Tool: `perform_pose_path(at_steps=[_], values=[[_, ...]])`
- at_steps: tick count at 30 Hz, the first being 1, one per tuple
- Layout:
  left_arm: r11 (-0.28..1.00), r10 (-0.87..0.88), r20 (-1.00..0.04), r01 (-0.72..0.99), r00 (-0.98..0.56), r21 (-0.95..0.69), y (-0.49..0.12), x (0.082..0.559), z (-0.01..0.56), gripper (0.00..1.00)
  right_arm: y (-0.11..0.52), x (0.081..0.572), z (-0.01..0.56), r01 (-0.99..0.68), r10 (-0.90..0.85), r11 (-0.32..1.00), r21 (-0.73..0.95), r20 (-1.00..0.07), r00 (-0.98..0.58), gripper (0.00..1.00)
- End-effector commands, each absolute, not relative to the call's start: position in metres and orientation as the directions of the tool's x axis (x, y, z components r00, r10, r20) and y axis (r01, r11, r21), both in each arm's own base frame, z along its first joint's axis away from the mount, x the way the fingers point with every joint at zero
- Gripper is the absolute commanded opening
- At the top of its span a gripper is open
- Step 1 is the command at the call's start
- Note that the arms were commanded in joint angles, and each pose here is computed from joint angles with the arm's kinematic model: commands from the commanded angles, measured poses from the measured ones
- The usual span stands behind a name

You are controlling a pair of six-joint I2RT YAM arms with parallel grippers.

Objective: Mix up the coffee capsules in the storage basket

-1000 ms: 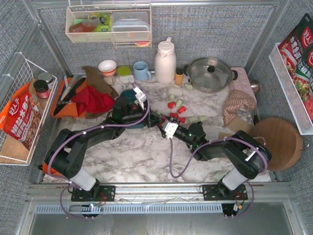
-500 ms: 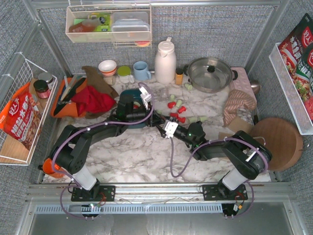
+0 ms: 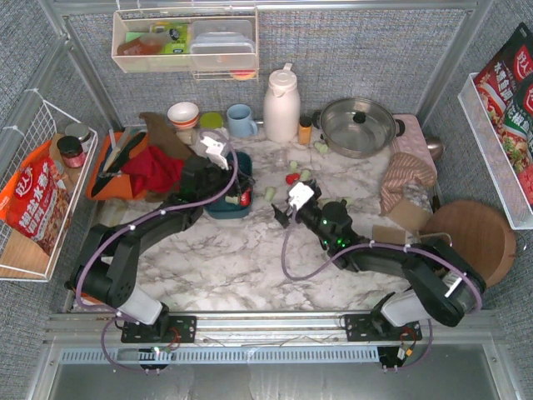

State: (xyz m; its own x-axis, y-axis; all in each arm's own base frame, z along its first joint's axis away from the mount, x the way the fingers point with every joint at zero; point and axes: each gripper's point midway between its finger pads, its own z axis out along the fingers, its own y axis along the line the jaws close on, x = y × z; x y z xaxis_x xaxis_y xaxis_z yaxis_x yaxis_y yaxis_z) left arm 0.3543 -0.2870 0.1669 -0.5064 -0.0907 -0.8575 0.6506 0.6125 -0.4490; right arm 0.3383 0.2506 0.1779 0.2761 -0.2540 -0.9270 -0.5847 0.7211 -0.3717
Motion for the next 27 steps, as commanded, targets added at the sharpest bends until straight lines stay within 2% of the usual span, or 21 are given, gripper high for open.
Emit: perform_pose_path(at_steps=[1, 4, 7, 10, 11, 12, 19, 27], values=[[0.786, -0.204, -0.871, 0.456, -0.446, -0.418, -0.240, 0.402, 0.163, 0.40, 0.231, 0.351, 0.153, -0.541, -0.283, 0.812, -0.221, -0.959, -0.033, 0.99], [0.826, -0.227, -0.864, 0.382, -0.449, -0.415, -0.222, 0.427, 0.148, 0.47, 0.238, 0.357, 0.134, -0.607, -0.383, 0.758, -0.238, -0.916, -0.119, 0.99], [0.851, -0.231, -0.842, 0.319, -0.487, -0.418, -0.213, 0.450, 0.126, 0.56, 0.248, 0.369, 0.119, -0.667, -0.463, 0.688, -0.286, -0.881, -0.099, 0.99], [0.854, -0.250, -0.819, 0.282, -0.516, -0.438, -0.211, 0.463, 0.112, 0.75, 0.252, 0.389, 0.111, -0.696, -0.465, 0.667, -0.266, -0.878, -0.111, 0.99], [0.853, -0.259, -0.817, 0.276, -0.515, -0.444, -0.210, 0.465, 0.112, 0.90, 0.253, 0.396, 0.107, -0.719, -0.470, 0.647, -0.255, -0.876, -0.113, 0.99], [0.851, -0.266, -0.821, 0.278, -0.505, -0.446, -0.210, 0.465, 0.116, 0.98, 0.255, 0.399, 0.099, -0.753, -0.475, 0.617, -0.230, -0.872, -0.123, 0.99], [0.857, -0.266, -0.861, 0.303, -0.433, -0.417, -0.199, 0.446, 0.144, 0.99, 0.276, 0.412, 0.087, -0.929, -0.488, 0.347, -0.129, -0.870, -0.062, 0.90], [0.842, -0.278, -0.860, 0.324, -0.427, -0.433, -0.198, 0.432, 0.154, 0.99, 0.285, 0.431, 0.057, -0.952, -0.568, 0.295, -0.086, -0.816, -0.103, 0.88]])
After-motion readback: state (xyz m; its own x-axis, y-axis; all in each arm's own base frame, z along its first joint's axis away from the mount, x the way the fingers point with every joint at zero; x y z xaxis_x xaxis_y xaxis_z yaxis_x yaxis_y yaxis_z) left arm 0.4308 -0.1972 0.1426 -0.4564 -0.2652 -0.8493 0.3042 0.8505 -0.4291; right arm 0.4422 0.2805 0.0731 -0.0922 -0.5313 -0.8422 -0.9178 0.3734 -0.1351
